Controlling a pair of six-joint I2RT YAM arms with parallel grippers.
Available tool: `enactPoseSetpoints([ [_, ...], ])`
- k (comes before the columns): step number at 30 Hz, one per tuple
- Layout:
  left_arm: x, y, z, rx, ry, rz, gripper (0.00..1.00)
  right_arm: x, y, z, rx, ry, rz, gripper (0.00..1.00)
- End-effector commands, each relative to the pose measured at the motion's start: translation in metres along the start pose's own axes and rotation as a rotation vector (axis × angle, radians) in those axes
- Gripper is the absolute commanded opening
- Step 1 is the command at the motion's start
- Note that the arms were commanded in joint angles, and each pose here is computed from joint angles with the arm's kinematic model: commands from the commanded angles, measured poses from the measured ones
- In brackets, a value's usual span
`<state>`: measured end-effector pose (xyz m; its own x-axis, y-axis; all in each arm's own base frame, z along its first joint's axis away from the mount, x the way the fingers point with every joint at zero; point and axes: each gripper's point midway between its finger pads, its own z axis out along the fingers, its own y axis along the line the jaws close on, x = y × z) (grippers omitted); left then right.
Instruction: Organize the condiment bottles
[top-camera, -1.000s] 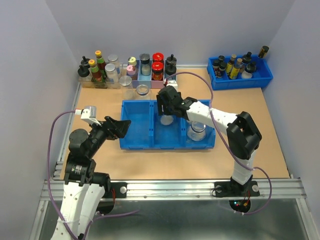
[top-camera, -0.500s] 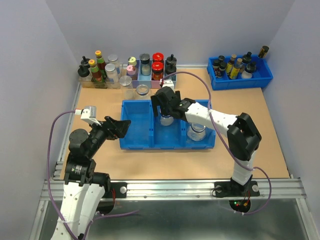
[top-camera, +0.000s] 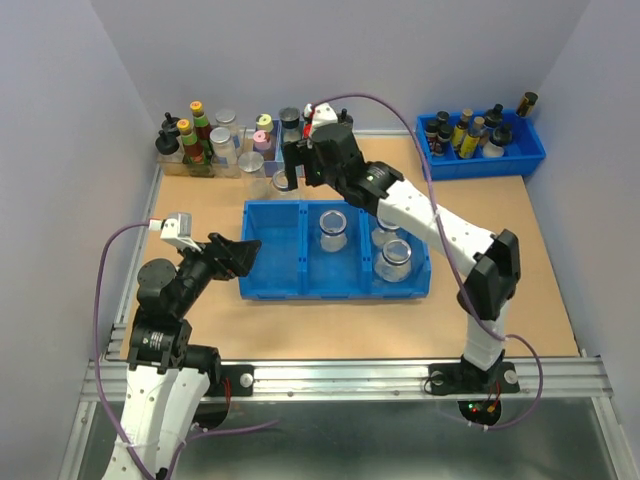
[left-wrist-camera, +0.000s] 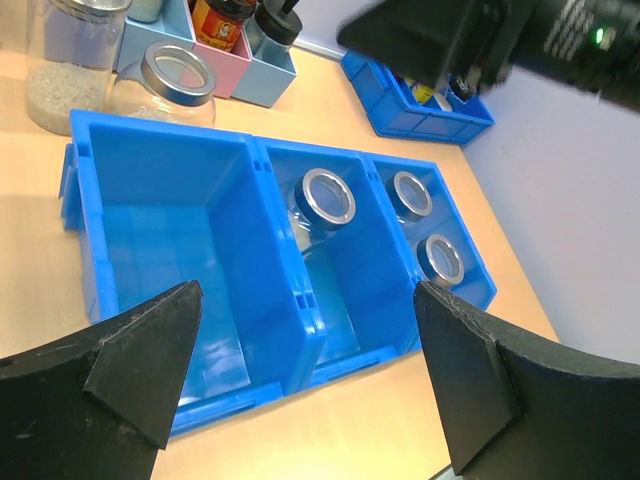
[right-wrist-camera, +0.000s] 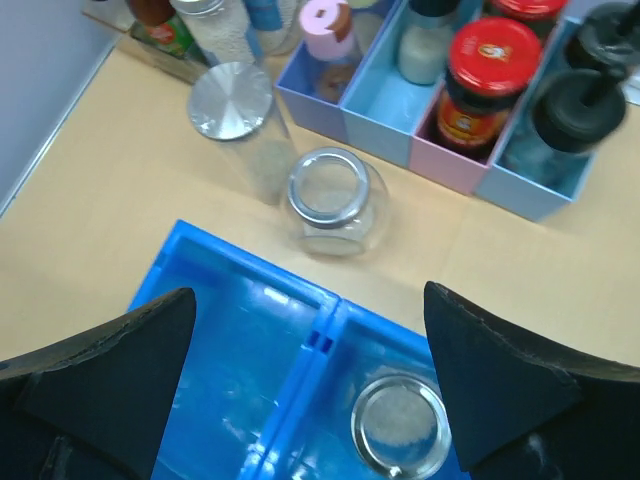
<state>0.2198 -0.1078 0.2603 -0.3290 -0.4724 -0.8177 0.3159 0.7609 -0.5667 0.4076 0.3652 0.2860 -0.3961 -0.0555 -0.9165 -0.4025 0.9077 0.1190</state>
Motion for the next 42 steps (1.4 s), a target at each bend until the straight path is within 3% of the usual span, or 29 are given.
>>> enactPoseSetpoints([
  [1, -0.019, -0.012, -0.006, 0.026, -0.059, 0.043, 0.99, -0.002, 0.02, 0.036, -0.089, 0.021, -0.059, 1.0],
  [10, -0.035, -0.017, -0.016, -0.007, -0.086, 0.087, 0.99, -0.004, 0.013, 0.102, -0.076, -0.002, -0.063, 1.0],
  [16, -0.045, -0.022, -0.022, -0.019, -0.109, 0.096, 0.99, 0.034, 0.001, 0.132, -0.14, 0.093, -0.042, 1.0],
  [22, -0.048, -0.023, -0.022, -0.019, -0.125, 0.08, 0.99, 0.065, 0.015, 0.141, -0.264, 0.169, -0.057, 1.0],
  [31, -0.041, -0.021, -0.023, -0.015, -0.12, 0.073, 0.99, 0.07, 0.032, 0.145, -0.353, 0.179, -0.051, 1.0],
  [42, -0.034, -0.018, -0.02, -0.006, -0.109, 0.06, 0.99, 0.084, 0.022, 0.172, -0.257, 0.171, -0.051, 1.0],
])
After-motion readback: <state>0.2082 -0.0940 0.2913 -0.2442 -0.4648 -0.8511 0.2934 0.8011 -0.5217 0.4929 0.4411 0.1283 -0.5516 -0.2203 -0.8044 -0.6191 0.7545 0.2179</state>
